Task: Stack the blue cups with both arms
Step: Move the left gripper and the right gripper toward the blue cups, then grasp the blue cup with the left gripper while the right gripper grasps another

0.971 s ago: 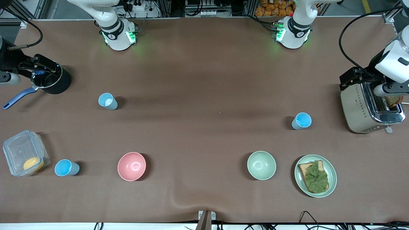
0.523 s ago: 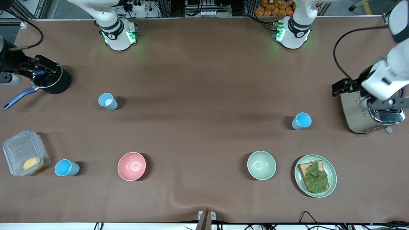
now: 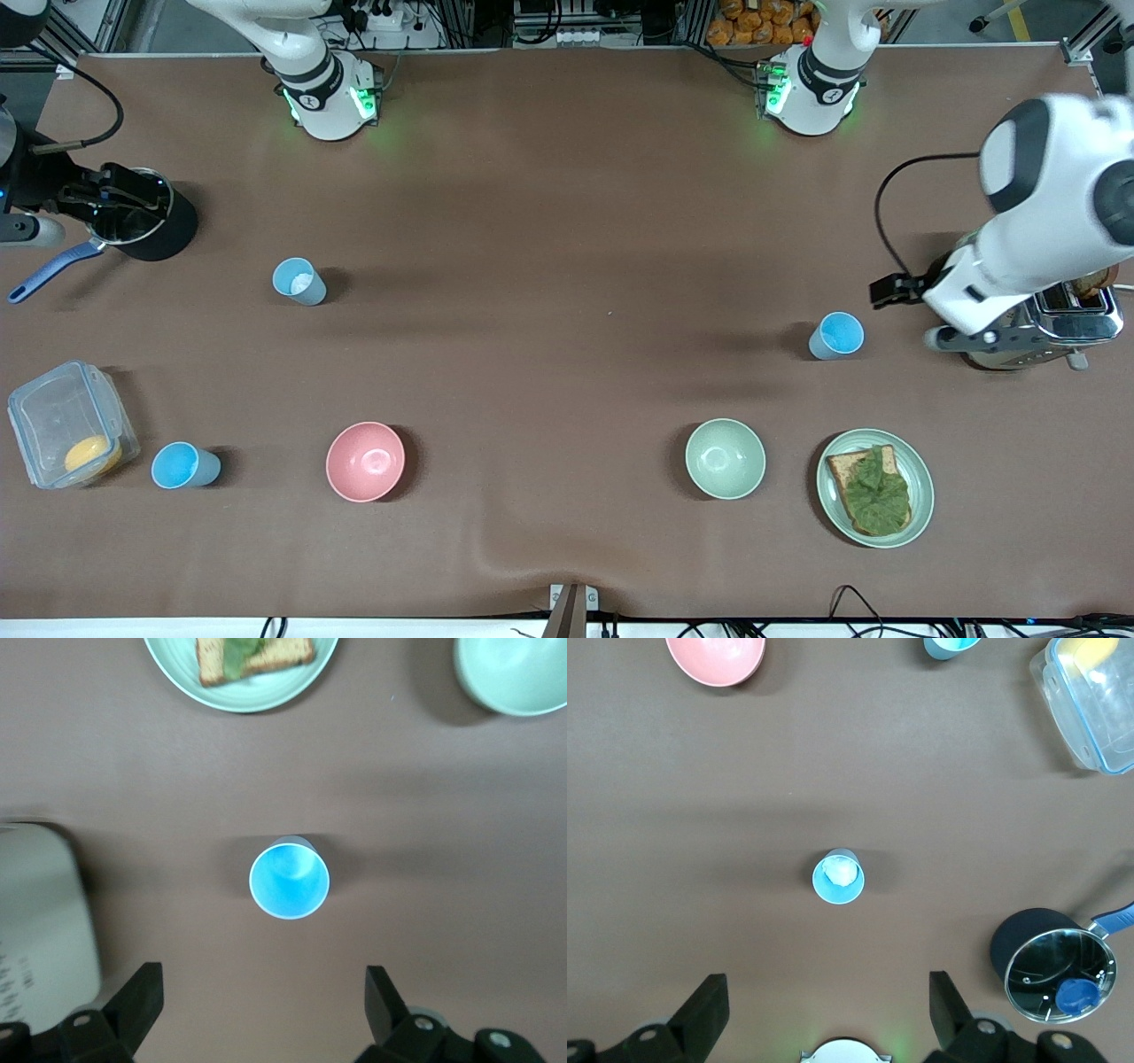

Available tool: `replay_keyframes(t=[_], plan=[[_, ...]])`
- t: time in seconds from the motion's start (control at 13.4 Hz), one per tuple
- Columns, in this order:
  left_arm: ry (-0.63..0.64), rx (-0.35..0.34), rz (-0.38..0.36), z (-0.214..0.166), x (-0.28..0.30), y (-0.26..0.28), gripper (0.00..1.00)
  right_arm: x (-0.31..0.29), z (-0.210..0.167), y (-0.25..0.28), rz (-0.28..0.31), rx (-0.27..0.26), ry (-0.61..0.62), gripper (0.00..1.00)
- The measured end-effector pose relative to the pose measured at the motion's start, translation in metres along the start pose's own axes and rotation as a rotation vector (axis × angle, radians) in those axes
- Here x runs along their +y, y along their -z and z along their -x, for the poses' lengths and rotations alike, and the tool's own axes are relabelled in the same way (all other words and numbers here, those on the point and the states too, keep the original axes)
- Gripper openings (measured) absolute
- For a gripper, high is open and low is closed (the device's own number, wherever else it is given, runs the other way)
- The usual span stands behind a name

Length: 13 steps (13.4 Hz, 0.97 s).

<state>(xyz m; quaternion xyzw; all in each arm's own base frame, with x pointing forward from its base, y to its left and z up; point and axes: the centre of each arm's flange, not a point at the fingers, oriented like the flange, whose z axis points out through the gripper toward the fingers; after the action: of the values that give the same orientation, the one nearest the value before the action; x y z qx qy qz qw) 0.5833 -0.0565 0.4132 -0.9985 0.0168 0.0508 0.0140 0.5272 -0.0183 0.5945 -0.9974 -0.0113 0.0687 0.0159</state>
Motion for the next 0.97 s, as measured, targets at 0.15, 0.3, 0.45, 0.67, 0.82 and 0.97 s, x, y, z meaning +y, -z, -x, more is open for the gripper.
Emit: replay_keyframes(t=[0.15, 0.3, 0.45, 0.67, 0.82, 0.97], plan=[[-0.002, 0.03, 0.004, 0.003, 0.001, -0.035, 1.0, 0.001, -0.003, -0.011, 0.0, 0.002, -0.002, 1.0], [0.005, 0.043, 0.008, 0.005, -0.003, -0.062, 1.0, 0.006, -0.006, -0.029, -0.002, -0.005, -0.011, 1.0], [0.02, 0.041, 0.011, 0.003, -0.012, -0.079, 1.0, 0.012, -0.01, -0.055, -0.003, -0.011, -0.021, 1.0], [0.026, 0.045, 0.015, -0.004, -0.015, -0.101, 1.0, 0.018, -0.017, -0.104, -0.003, 0.008, -0.032, 1.0], [0.041, 0.058, 0.02, -0.009, -0.023, -0.12, 1.0, 0.022, -0.018, -0.141, -0.001, 0.024, -0.039, 1.0], [0.053, 0.063, 0.024, -0.007, -0.03, -0.14, 1.0, 0.029, -0.015, -0.173, -0.001, 0.038, -0.053, 1.0]])
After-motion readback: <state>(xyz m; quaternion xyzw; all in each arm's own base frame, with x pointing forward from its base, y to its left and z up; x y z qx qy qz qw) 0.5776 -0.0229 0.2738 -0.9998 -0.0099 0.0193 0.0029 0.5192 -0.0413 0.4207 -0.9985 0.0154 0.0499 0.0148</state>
